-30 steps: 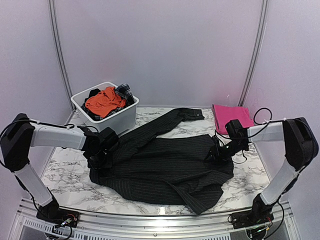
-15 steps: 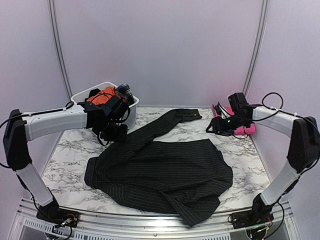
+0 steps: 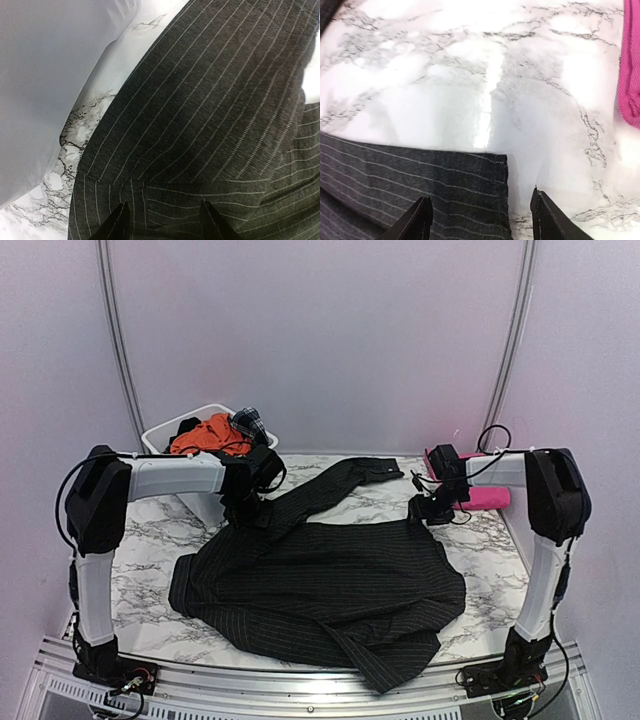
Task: Fold and stack the mixed laundry pile
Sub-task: Flatten out the crumpled shirt at the center of the board, then adjust the flattened shirt at the center of the board.
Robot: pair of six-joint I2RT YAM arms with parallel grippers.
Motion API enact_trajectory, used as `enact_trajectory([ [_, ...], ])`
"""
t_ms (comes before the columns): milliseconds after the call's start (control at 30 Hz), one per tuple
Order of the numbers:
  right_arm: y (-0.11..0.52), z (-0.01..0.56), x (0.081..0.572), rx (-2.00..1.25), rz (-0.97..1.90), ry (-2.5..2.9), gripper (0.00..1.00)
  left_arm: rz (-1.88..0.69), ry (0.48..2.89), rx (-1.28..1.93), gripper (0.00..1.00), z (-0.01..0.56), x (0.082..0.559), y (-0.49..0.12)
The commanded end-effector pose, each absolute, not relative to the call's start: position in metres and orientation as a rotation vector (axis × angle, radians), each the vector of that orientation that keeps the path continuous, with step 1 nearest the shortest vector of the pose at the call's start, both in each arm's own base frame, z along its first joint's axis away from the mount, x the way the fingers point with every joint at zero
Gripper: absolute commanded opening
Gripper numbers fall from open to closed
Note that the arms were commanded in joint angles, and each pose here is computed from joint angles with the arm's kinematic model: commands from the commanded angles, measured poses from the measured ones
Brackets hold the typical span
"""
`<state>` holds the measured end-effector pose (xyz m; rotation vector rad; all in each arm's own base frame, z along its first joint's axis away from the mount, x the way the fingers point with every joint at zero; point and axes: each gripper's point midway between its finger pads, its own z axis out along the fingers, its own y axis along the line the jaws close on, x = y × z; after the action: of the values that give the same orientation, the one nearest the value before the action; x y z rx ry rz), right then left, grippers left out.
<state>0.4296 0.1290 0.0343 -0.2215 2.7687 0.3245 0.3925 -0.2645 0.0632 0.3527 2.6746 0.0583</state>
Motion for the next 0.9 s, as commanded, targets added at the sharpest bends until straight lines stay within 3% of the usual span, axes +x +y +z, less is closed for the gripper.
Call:
enact_trajectory([
  [0,0.126,0.023,0.432,-0.297,0.148,2.796,0.61,0.13,2.679,0.384,0.5,0.056,0.4,-0.257],
  [133,0.113,-0.005,0.415,-0.27,0.07,2.878,0.43,0.192,2.708,0.396,0.48,0.038,0.398,-0.249],
  [300,0.073,-0.021,0.405,-0.166,-0.045,2.922,0.0,0.275,2.739,0.351,0.43,0.025,0.394,-0.23],
  [567,-0.012,0.018,0.43,0.103,-0.234,2.806,0.0,0.315,2.719,0.325,0.42,0.028,0.398,-0.224],
  [733,-0.051,0.052,0.459,0.246,-0.302,2.694,0.0,0.342,2.713,0.31,0.35,0.024,0.41,-0.228],
  [867,-0.054,0.074,0.485,0.268,-0.284,2.632,0.0,0.349,2.685,0.253,0.31,0.038,0.42,-0.227],
])
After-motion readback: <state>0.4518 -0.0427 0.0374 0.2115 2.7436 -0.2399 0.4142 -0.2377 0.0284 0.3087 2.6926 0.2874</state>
